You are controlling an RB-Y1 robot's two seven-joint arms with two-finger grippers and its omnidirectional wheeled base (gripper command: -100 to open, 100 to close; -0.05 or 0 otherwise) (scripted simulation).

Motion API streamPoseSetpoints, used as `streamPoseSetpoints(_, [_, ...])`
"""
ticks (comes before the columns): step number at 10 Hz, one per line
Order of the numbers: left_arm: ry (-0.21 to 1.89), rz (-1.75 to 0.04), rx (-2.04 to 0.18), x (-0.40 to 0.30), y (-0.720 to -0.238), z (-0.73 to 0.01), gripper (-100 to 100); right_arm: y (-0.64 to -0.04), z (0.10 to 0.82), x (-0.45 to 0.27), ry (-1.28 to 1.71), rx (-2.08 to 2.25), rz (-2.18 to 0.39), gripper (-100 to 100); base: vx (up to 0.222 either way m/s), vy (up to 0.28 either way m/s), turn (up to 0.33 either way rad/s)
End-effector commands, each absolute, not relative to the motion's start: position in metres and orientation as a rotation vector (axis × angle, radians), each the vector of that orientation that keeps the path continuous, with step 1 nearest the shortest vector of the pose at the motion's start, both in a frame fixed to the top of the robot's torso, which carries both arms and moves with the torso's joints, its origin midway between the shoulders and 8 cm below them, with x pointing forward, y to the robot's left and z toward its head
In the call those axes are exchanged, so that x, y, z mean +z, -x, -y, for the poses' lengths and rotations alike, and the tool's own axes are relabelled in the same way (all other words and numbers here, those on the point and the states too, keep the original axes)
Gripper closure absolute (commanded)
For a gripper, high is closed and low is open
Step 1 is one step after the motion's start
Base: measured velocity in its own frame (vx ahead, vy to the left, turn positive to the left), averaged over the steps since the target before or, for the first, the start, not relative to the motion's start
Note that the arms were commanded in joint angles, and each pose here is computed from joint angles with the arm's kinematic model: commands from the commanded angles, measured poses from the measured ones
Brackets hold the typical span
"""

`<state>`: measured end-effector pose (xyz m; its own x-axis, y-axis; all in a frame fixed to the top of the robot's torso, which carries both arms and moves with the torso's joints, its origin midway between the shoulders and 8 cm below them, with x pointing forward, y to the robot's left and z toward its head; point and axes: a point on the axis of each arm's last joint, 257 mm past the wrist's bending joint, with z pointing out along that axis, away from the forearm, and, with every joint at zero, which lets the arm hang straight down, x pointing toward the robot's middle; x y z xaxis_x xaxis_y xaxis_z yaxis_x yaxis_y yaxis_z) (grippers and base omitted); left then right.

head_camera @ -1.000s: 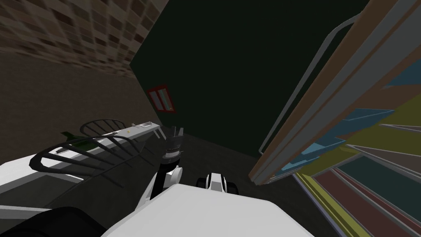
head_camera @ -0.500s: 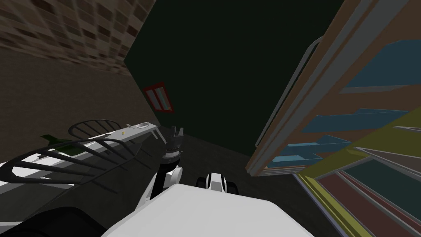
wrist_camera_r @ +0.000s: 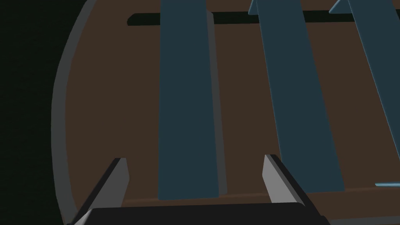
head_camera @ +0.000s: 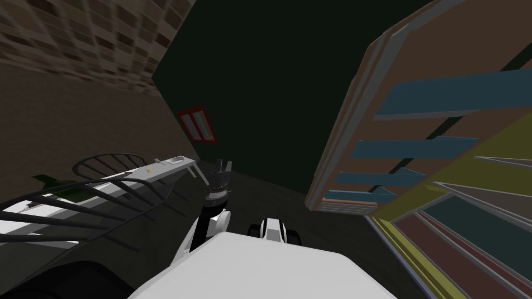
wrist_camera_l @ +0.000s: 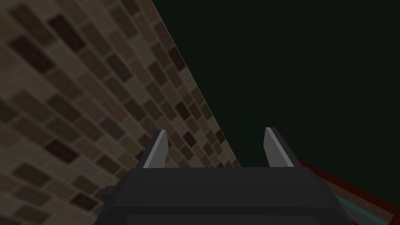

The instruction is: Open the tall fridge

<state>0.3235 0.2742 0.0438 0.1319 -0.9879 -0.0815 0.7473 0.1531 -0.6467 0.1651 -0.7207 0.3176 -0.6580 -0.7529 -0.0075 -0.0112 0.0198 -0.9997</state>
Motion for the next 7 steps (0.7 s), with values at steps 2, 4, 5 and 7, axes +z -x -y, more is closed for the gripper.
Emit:
streamPoseSetpoints(2, [0.52,-0.568,-1.344,0.0438,-0.3235,-0.2741,0,-0.1672,0.7145,0.3247,0.788,-1.688,-1.734,0,0.005,-0.007,-0.002])
streamPoseSetpoints(4, [0.52,-0.568,-1.344,0.0438,-0.3235,-0.2741,0,-0.1672,0.7146,0.3246,0.788,-1.688,-1.734,0,0.0,0.0,0.0])
streamPoseSetpoints(5, [0.52,-0.568,-1.344,0.0438,-0.3235,-0.2741,0,-0.1672,0.7146,0.3246,0.788,-1.688,-1.734,0,0.0,0.0,0.0])
streamPoseSetpoints(7, [0.52,-0.568,-1.344,0.0438,-0.3235,-0.2741,0,-0.1672,0.7146,0.3246,0.788,-1.688,-1.734,0,0.0,0.0,0.0])
